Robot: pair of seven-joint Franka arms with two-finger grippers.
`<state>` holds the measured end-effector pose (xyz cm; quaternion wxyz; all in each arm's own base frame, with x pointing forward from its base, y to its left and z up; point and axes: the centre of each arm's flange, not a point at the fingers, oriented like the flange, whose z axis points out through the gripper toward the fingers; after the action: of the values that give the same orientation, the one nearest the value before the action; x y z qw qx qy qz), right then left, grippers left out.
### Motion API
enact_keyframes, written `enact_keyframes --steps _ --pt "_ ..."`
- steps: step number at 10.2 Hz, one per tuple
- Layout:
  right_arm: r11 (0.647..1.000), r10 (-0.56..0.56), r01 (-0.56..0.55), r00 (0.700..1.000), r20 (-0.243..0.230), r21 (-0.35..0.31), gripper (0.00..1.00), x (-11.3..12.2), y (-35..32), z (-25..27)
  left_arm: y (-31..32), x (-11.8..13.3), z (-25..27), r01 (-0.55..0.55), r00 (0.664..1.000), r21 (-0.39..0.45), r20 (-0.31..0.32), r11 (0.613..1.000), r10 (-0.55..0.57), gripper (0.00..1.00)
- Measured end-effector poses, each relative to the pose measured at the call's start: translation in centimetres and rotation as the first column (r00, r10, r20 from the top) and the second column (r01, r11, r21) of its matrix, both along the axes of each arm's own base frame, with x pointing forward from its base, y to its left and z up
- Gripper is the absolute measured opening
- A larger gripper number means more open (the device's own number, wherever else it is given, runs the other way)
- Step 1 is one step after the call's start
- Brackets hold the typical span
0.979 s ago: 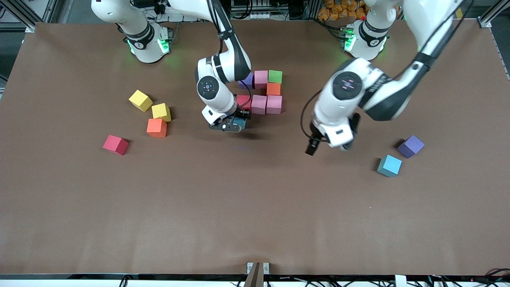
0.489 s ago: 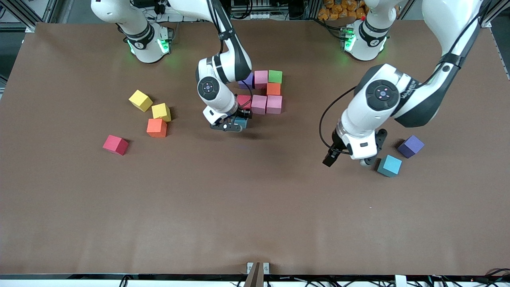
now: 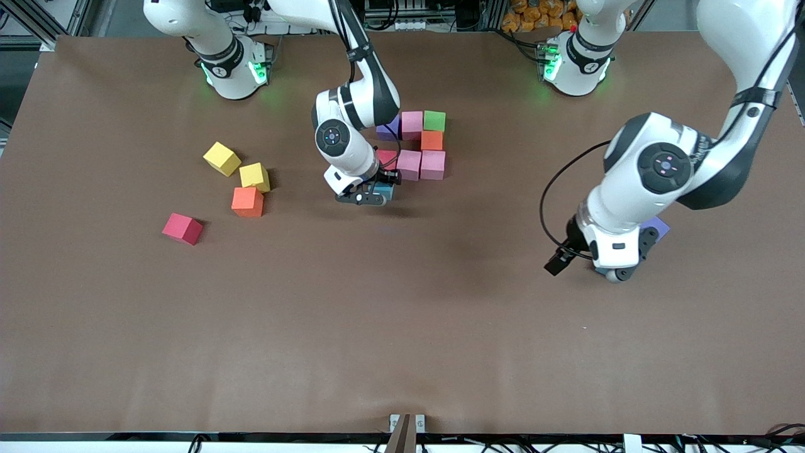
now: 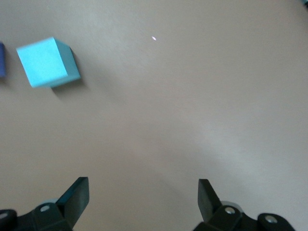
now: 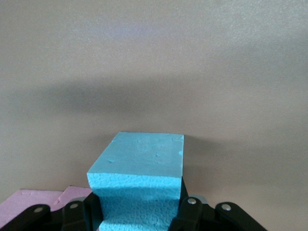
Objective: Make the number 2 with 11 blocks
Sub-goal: 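Place the cyan cube at the shape while the left gripper reaches another cyan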
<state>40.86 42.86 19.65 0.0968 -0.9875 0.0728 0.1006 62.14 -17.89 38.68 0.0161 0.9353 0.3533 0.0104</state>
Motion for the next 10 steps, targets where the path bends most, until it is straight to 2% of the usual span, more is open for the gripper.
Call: enact_keyframes --steps 2,4,6,7,9,10 --pt "1.000 0.000 0.000 1.000 -0.001 0.000 0.57 0.0 0.0 0.0 4.6 1.1 -1.8 0.142 0.989 0.043 -0.034 0.989 -0.141 1.00" --pt "1.000 -0.025 0.025 1.000 -0.010 0.001 0.61 0.0 0.0 -0.1 8.8 1.9 -3.1 0.239 0.970 0.046 -0.063 0.970 -0.236 1.00" --pt "0.996 -0.087 0.087 0.996 -0.036 -0.005 0.91 -0.4 0.5 -0.2 10.8 2.1 -3.6 0.328 0.943 0.042 -0.076 0.944 -0.324 1.00" --pt "0.993 -0.114 0.114 0.992 -0.045 -0.005 1.00 -0.4 1.0 0.1 12.5 2.4 -4.0 0.379 0.924 0.048 -0.083 0.924 -0.374 1.00" --pt "0.991 -0.137 0.137 0.989 -0.056 0.002 1.00 0.2 1.3 0.8 15.7 2.7 -4.4 0.473 0.879 0.039 -0.085 0.880 -0.469 1.00" --pt "0.989 -0.144 0.145 0.988 -0.058 0.004 1.00 0.9 0.8 1.1 16.7 2.9 -4.5 0.536 0.843 0.040 -0.080 0.843 -0.532 1.00"
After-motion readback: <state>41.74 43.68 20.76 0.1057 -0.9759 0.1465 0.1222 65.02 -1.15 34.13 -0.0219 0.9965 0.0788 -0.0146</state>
